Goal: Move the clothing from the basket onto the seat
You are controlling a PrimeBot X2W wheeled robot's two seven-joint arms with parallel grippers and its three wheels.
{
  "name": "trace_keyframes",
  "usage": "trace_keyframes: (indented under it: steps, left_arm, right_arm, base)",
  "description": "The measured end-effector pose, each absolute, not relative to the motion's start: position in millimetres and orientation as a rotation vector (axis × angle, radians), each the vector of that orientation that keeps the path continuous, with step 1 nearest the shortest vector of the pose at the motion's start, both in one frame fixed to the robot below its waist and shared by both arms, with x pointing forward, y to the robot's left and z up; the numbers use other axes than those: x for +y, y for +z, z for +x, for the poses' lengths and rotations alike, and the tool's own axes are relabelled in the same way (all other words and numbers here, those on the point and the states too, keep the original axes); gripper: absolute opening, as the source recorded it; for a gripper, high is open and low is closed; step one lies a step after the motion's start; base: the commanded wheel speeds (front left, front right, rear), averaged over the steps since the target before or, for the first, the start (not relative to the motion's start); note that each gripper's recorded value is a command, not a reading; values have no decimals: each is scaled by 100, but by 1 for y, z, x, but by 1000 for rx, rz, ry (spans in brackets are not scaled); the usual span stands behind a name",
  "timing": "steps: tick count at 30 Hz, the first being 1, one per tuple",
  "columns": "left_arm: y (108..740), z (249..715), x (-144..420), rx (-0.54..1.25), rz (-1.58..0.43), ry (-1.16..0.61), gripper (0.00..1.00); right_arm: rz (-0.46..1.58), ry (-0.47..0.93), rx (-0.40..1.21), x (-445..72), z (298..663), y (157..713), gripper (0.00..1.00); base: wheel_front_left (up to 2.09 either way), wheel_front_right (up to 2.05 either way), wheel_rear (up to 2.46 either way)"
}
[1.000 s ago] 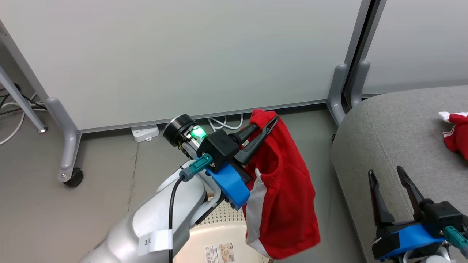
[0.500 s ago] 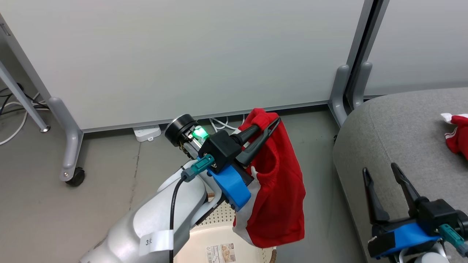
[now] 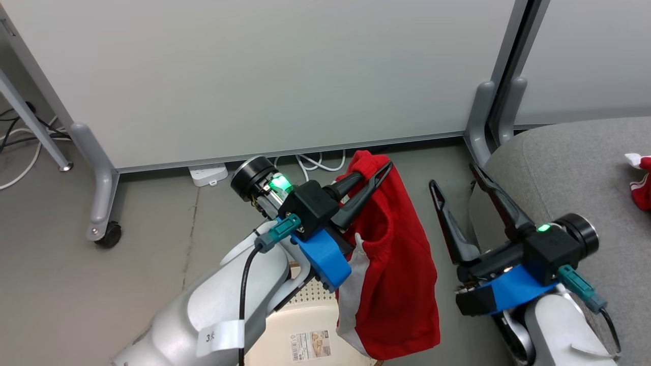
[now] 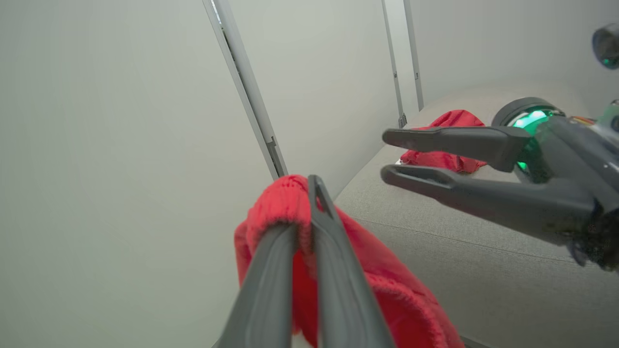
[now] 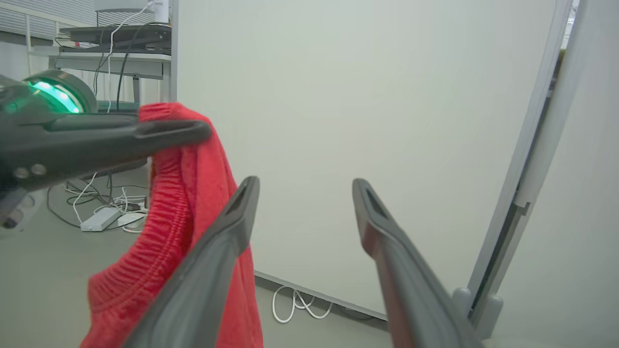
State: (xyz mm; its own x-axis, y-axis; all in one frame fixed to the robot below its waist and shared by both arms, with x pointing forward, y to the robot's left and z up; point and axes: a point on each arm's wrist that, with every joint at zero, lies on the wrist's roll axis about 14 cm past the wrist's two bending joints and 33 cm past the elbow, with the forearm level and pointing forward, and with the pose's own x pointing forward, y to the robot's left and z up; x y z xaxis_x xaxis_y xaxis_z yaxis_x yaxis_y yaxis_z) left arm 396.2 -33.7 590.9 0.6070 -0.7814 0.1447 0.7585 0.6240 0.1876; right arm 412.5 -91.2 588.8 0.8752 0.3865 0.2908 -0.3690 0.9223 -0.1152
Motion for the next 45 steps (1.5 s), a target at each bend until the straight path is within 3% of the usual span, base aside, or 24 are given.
trace_keyframes:
  steps: [8, 26, 27, 28, 45]
  left_arm:
    - [591, 398, -35, -223, 107, -889, 0]
    - [600, 398, -39, -257, 101, -899, 0]
    - [601, 397, -39, -258, 102, -899, 0]
    - [601, 397, -39, -259, 102, -900, 0]
    - [602, 396, -39, -263, 108, -902, 0]
  right_arm:
    - [-41, 523, -324, -46, 416, 593, 100]
    - [-114, 582, -38, -33, 430, 503, 100]
    - [-114, 583, -30, -33, 429, 500, 12]
    - [-111, 584, -23, -32, 429, 499, 0]
    - [-107, 593, -26, -29, 428, 502, 0]
  base:
    - [0, 0, 0]
    - [0, 0, 0]
    - [0, 0, 0]
    - [0, 0, 0]
    - [0, 0, 0]
